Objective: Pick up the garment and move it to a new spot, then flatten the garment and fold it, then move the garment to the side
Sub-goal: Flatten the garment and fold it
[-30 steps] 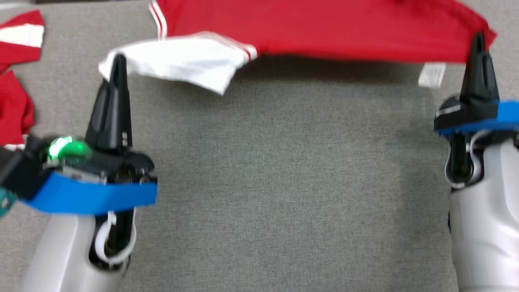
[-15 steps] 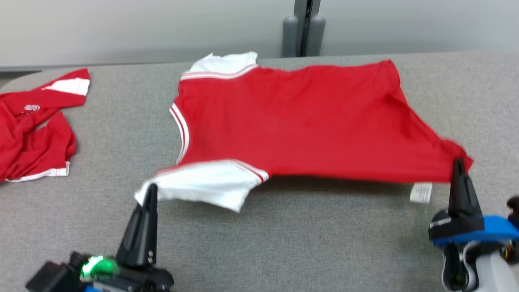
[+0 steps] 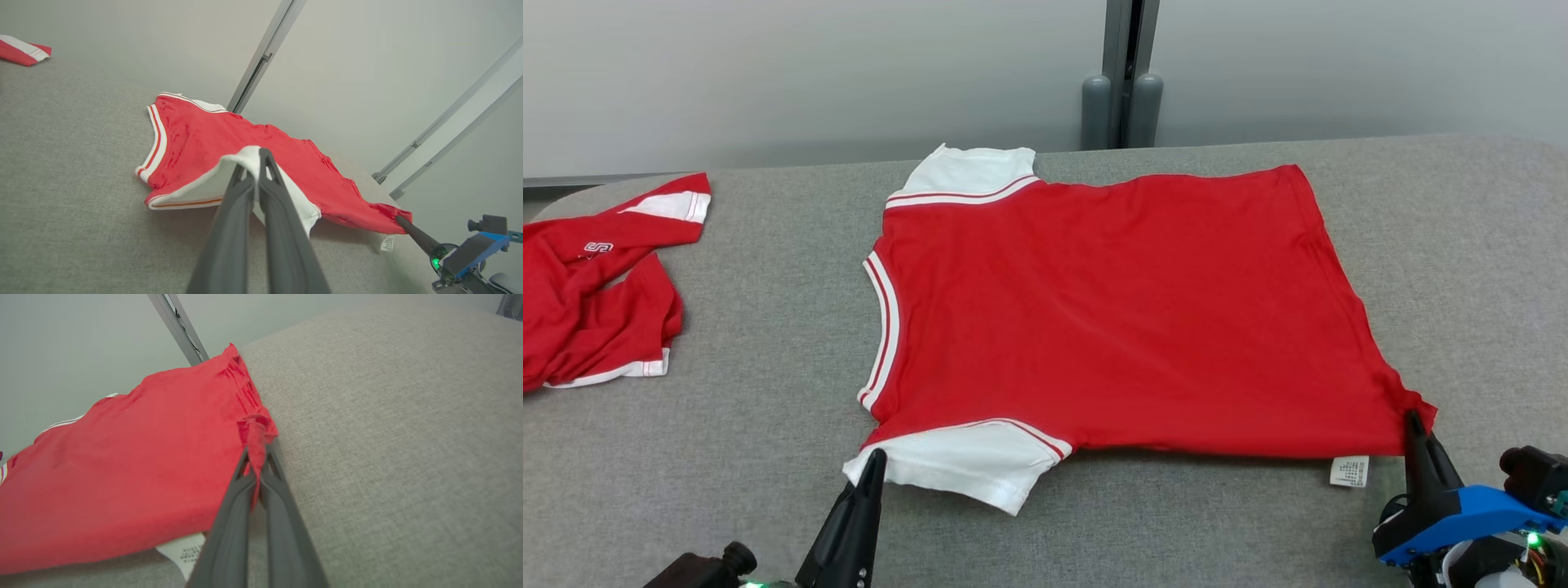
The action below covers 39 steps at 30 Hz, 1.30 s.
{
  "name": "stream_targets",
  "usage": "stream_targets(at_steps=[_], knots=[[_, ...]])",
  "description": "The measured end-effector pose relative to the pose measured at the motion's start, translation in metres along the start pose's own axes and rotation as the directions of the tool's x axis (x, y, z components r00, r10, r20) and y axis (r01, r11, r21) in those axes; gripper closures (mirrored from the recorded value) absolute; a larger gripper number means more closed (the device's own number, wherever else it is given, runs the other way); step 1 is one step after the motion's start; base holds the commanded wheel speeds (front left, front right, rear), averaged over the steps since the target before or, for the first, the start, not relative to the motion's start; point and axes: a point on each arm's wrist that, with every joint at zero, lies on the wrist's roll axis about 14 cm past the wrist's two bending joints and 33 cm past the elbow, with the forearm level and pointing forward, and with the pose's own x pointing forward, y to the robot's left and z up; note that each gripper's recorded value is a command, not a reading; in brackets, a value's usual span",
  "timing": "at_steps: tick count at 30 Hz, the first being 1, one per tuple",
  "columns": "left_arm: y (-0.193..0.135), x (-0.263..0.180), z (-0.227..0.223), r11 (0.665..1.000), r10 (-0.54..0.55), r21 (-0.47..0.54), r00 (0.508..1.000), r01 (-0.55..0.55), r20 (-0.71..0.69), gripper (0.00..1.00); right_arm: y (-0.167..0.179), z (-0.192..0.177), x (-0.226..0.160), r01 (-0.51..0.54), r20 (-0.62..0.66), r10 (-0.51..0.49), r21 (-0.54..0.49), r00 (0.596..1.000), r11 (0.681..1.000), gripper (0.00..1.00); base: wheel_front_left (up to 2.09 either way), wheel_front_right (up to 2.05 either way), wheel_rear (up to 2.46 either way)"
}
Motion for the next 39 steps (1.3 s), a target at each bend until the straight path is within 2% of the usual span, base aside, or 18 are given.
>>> stream_targets(at_steps=[5, 12, 15, 21, 38, 39], knots=[[0.007, 0.011, -0.006, 1.0, 0.001, 0.003, 1.0, -0.001, -0.02, 1.0, -0.001, -0.003, 0.005, 0.008, -0.029, -0.008, -0.007, 1.0, 1.0, 1.0, 0.0, 0.0, 0.0], [0.004, 0.047, 0.009, 0.998, -0.052, 0.039, 0.998, 0.051, 0.02, 1.0, 0.012, 0.007, 0.025, -0.017, -0.026, 0.017, 0.011, 1.0, 1.0, 1.0, 0.0, 0.0, 0.0], [0.01, 0.076, 0.016, 0.995, -0.066, 0.071, 0.997, 0.064, 0.03, 1.0, 0.017, 0.016, 0.044, -0.015, -0.014, 0.015, 0.063, 1.0, 0.998, 1.0, 0.0, 0.0, 0.0], [0.023, 0.115, 0.018, 0.994, -0.051, 0.1, 0.998, 0.048, 0.031, 1.0, 0.025, 0.028, 0.075, -0.004, 0.007, 0.003, 0.093, 1.0, 0.996, 1.0, 0.0, 0.0, 0.0], [0.055, 0.165, 0.0, 0.981, 0.01, 0.194, 0.999, -0.001, -0.048, 1.0, 0.041, 0.013, 0.121, 0.016, -0.089, -0.016, 0.003, 0.996, 1.0, 1.0, 0.0, 0.0, 0.0], [0.057, 0.166, 0.0, 0.981, 0.017, 0.196, 0.999, -0.006, -0.052, 1.0, 0.043, 0.014, 0.124, 0.014, -0.09, -0.014, 0.0, 0.996, 1.0, 0.9, 0.0, 0.0, 0.0]])
